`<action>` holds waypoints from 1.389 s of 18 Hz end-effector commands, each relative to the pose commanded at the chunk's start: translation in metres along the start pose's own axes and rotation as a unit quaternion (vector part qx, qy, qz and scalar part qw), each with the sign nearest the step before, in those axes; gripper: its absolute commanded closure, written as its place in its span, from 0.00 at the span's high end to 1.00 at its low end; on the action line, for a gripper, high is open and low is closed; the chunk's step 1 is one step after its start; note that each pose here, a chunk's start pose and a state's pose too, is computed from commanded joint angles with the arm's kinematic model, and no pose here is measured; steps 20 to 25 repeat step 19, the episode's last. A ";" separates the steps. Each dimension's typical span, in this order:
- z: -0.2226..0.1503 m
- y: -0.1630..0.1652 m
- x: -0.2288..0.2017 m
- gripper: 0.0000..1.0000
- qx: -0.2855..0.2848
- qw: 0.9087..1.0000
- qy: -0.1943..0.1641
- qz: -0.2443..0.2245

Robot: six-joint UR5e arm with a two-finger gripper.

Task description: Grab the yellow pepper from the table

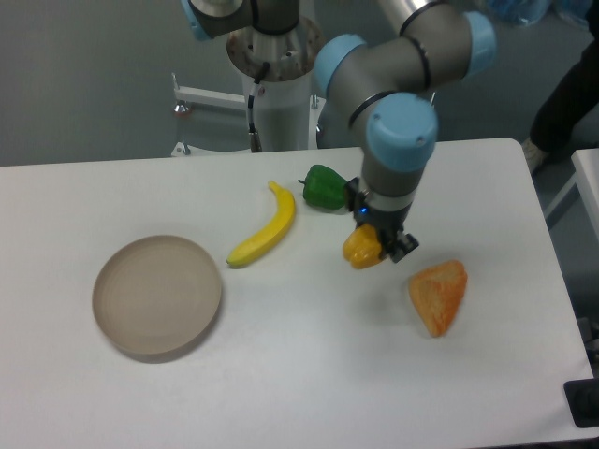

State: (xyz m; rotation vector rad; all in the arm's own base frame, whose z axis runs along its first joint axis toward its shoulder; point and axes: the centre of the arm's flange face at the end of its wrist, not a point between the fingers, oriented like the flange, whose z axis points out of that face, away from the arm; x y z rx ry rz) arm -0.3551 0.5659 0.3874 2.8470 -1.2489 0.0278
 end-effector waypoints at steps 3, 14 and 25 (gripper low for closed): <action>0.009 0.004 -0.004 0.15 0.008 1.000 0.005 0.009; 0.010 0.006 -0.007 0.15 0.015 1.000 0.004 0.021; 0.011 0.006 -0.007 0.15 0.016 1.000 0.004 0.021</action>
